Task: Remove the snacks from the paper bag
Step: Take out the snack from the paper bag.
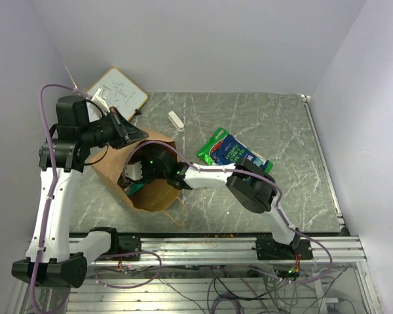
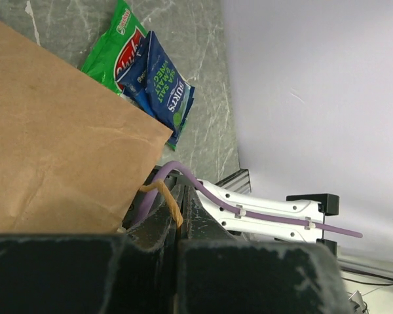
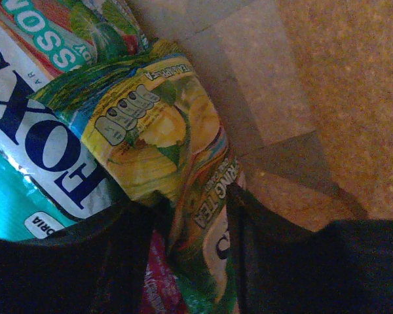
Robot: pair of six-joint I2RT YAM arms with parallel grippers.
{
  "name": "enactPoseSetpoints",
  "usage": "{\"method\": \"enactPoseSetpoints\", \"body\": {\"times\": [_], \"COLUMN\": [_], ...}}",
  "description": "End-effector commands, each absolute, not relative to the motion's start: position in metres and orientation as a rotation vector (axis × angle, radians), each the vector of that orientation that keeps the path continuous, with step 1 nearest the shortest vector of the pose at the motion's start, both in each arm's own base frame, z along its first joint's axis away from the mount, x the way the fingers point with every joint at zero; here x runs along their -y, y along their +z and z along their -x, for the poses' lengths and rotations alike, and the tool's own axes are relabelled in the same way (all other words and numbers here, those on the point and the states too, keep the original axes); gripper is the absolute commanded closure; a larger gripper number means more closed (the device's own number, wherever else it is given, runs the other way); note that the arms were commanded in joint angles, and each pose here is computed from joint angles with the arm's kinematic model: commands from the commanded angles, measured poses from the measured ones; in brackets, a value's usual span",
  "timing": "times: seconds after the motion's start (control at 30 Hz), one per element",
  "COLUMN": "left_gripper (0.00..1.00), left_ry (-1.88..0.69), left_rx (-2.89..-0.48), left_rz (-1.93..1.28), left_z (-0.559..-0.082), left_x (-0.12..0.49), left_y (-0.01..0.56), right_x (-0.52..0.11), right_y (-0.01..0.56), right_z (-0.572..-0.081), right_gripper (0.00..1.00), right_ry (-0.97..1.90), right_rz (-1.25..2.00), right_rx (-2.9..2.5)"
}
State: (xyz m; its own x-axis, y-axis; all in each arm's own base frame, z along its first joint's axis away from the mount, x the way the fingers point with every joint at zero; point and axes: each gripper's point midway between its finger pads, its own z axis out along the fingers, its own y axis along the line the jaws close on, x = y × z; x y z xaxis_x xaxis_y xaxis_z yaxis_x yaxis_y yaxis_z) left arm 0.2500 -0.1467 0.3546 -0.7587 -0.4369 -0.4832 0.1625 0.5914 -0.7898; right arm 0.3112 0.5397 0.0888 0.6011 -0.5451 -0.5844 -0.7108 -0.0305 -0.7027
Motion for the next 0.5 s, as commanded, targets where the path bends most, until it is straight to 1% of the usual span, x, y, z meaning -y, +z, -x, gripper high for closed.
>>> {"method": "enactPoseSetpoints", "body": {"times": [0.0,0.03,0.07,0.2,0.3,0.33,0.47], "left_gripper": [0.93,0.93,0.93,0.93,0.93,0.93,0.93], "left_ry": [-1.193,-1.196,-1.198,-1.198,-1.177,-1.166,-1.124], "left_rx": [-2.106,-2.098,-2.091,-2.08,-2.074,-2.07,-2.064], "left_rz": [0.195,0.203,0.211,0.248,0.266,0.272,0.284], "left_z": [-0.241,-0.24,-0.24,-0.238,-0.236,-0.236,-0.236], "left_x": [0.149,0.149,0.149,0.148,0.145,0.143,0.139], "left_y": [0.371,0.372,0.372,0.372,0.375,0.376,0.378], "right_x": [-0.54,-0.54,-0.541,-0.543,-0.543,-0.541,-0.536], "right_y": [0.084,0.084,0.084,0.086,0.1,0.109,0.13], "right_z": [-0.309,-0.307,-0.305,-0.3,-0.294,-0.293,-0.289], "right_gripper": [0.6,0.62,0.69,0.88,0.99,1.0,1.0], "right_ry": [0.238,0.252,0.263,0.296,0.318,0.32,0.347], "right_rz": [1.678,1.681,1.684,1.701,1.686,1.671,1.605], "right_rx": [-1.102,-1.103,-1.104,-1.12,-1.107,-1.1,-1.117]}}
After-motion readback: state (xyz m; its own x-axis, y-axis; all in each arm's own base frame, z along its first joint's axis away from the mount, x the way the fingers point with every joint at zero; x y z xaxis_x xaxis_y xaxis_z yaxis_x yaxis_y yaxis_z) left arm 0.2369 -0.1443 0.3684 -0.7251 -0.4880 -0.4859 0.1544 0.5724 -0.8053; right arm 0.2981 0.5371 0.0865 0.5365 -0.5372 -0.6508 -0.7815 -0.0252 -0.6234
